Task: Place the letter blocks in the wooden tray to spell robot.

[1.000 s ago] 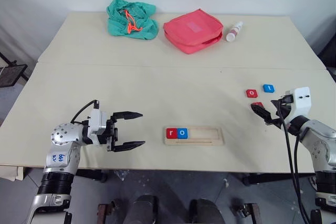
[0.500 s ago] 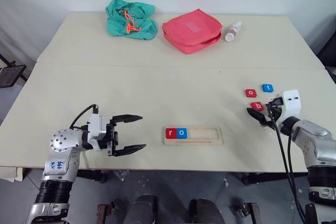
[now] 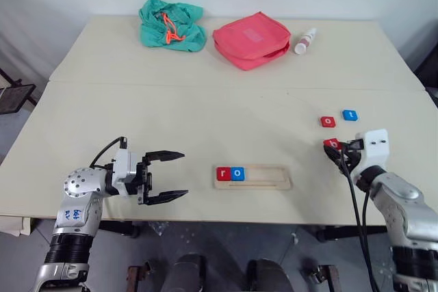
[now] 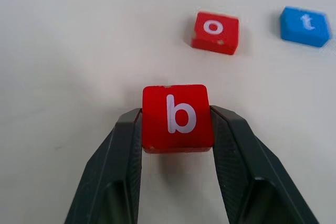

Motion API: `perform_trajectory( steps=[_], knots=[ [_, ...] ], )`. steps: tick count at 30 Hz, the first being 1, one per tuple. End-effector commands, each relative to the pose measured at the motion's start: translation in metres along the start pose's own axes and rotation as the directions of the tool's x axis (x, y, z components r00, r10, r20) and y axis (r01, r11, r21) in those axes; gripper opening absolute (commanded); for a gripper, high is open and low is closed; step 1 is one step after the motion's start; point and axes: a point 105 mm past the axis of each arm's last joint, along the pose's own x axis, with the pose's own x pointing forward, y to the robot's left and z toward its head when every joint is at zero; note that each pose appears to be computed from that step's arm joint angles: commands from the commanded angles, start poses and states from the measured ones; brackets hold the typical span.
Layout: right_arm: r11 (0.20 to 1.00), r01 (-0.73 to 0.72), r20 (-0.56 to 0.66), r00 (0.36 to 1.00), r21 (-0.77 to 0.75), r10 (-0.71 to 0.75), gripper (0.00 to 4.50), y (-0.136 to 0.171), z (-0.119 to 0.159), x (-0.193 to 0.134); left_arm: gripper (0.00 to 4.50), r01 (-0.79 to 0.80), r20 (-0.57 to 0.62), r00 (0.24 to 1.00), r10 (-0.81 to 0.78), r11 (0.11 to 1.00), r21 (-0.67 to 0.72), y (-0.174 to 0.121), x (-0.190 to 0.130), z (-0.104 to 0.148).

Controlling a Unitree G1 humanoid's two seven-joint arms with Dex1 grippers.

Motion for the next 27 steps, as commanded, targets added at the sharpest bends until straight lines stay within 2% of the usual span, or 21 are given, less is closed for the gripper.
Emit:
perform_trajectory(
  steps=[1,8,17,26,27],
  knots=[
    [1.000,0.013,0.040,0.999,0.017,-0.013,1.47,0.014,0.011,-0.021,4.50,0.003,0.015,1.000,-0.004,0.999,0.033,0.006,-0.005,0.006],
    [0.993,0.060,-0.035,0.998,0.102,-0.056,1.47,0.042,-0.011,-0.053,4.50,0.042,0.005,0.999,-0.042,0.998,0.040,0.009,-0.010,0.002],
    [0.985,0.083,-0.040,0.996,0.152,-0.077,1.47,0.045,-0.016,-0.054,4.50,0.099,0.005,0.995,-0.099,0.994,0.056,0.010,-0.008,0.000],
    [0.985,0.048,-0.022,0.999,0.166,-0.045,4.49,0.045,-0.022,-0.054,4.50,0.095,0.021,0.995,-0.097,0.993,0.065,0.010,-0.006,0.004],
    [0.987,0.033,-0.016,0.999,0.157,-0.031,4.49,0.045,-0.021,-0.054,4.50,0.095,0.021,0.995,-0.096,0.993,0.065,0.010,-0.006,0.004]
  ],
)
